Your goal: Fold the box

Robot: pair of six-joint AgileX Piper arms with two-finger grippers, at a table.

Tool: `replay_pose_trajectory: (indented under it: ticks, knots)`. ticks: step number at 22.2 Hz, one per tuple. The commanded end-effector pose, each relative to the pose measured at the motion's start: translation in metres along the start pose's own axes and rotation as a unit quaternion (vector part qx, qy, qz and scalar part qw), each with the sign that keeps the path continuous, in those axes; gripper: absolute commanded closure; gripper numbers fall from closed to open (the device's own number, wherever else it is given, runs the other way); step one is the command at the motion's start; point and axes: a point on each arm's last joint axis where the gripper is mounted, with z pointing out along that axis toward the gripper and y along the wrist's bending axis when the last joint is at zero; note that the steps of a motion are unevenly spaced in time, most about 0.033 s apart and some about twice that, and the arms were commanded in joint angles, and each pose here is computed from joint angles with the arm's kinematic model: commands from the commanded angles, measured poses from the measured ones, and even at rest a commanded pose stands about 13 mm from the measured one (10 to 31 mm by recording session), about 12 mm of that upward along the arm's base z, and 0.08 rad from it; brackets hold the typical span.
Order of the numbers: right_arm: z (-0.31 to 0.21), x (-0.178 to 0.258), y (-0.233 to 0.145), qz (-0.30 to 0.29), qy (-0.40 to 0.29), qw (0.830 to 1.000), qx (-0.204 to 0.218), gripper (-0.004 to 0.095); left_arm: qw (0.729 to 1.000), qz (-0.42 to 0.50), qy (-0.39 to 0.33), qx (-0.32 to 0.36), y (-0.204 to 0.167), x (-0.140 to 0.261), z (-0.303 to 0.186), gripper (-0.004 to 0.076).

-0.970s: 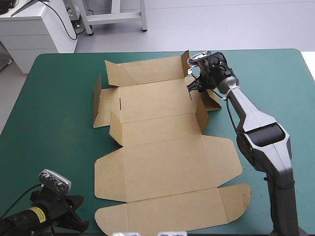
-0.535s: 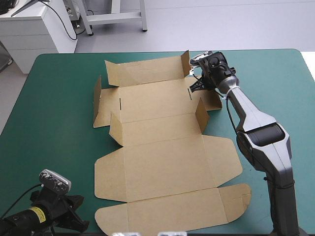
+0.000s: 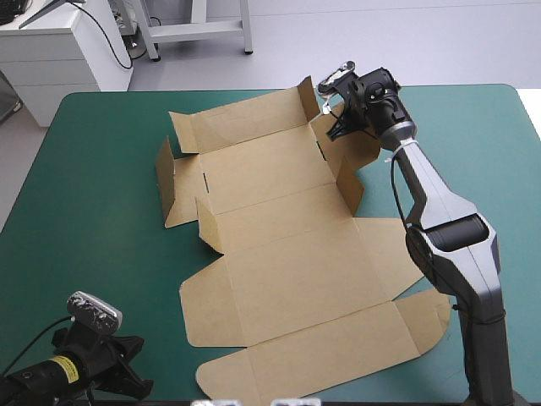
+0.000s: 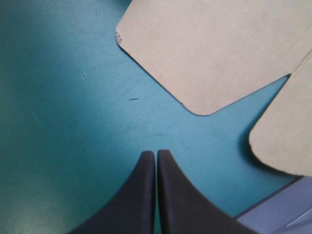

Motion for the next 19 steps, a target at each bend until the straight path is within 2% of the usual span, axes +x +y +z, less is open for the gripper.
replay_pose_trajectory:
  ticks: [1,2,5,12,17,19]
  knots:
    - [-0.057,-0.025,-0.021,-0.088,-0.114,0.989,0.040,0.0929,1.000,-0.002,-0.028,0.007,-0.002,-0.009,-0.004,0.0731]
    - [-0.064,-0.030,-0.020,-0.149,-0.142,0.978,0.036,0.0929,1.000,-0.002,-0.028,0.007,-0.002,-0.009,-0.004,0.0731]
    - [-0.069,-0.037,-0.014,-0.223,-0.183,0.957,0.016,0.0929,1.000,-0.002,-0.028,0.007,-0.002,-0.009,-0.004,0.0731]
    - [-0.073,-0.038,0.001,-0.285,-0.217,0.932,-0.051,0.0929,1.000,-0.004,-0.028,0.007,-0.002,-0.009,-0.004,0.0731]
    - [-0.078,-0.041,0.010,-0.296,-0.251,0.917,-0.093,0.0929,1.000,-0.004,-0.028,0.007,-0.002,-0.009,-0.004,0.0731]
    - [-0.083,-0.043,0.013,-0.310,-0.272,0.905,-0.104,0.0929,1.000,-0.004,-0.028,0.007,-0.002,-0.009,-0.004,0.0731]
